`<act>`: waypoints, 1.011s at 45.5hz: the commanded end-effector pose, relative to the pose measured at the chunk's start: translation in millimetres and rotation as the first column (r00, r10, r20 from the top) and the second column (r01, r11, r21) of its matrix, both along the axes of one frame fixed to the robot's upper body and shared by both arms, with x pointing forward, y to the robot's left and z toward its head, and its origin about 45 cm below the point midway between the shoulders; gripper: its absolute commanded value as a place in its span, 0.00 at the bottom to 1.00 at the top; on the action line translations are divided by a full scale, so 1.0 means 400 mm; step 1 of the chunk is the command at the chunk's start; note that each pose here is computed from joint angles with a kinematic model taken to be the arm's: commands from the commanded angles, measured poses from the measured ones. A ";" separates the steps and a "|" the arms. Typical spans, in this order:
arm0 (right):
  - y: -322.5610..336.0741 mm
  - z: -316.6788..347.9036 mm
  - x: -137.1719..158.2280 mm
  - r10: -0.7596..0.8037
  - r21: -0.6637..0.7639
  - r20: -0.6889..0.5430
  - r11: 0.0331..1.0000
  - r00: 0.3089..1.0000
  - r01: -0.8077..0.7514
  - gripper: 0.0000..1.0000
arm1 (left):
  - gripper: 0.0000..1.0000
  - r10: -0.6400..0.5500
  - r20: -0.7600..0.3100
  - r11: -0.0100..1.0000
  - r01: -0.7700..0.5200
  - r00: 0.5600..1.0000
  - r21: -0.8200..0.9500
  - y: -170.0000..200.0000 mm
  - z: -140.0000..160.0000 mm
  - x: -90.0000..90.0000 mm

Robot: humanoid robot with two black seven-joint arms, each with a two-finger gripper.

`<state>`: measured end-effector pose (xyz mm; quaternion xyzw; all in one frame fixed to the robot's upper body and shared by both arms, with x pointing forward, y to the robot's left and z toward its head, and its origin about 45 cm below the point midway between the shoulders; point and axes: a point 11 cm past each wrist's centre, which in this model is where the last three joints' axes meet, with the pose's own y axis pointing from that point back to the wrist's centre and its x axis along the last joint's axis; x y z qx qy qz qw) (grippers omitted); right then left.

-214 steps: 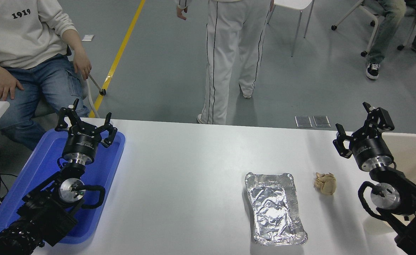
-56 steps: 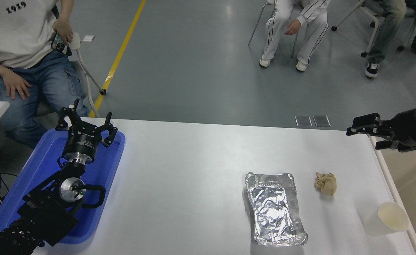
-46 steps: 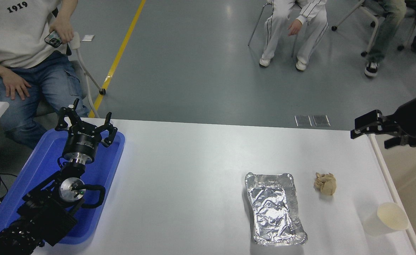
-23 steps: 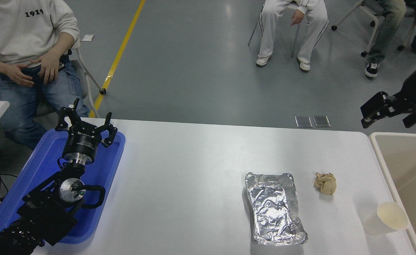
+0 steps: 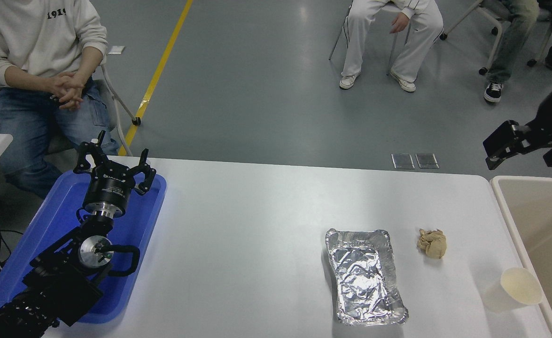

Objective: Pick up paper cup place in dustbin

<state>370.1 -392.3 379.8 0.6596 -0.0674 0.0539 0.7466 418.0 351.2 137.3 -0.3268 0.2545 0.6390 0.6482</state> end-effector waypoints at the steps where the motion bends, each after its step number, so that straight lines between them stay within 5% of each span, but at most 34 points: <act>1: -0.092 -0.050 -0.052 -0.095 -0.006 -0.053 0.995 0.994 0.095 1.00 | 1.00 0.002 0.001 1.000 -0.002 1.000 0.001 0.001 0.000 0.000; 18: -0.327 -0.083 -0.195 -0.348 0.016 -0.048 0.937 0.936 0.349 1.00 | 1.00 0.002 0.001 1.000 -0.002 1.000 -0.001 0.001 0.000 0.000; 46: -0.371 -0.222 -0.234 -0.394 0.021 -0.129 0.917 0.910 0.399 1.00 | 1.00 0.002 0.001 1.000 -0.002 1.000 0.001 0.001 0.000 0.000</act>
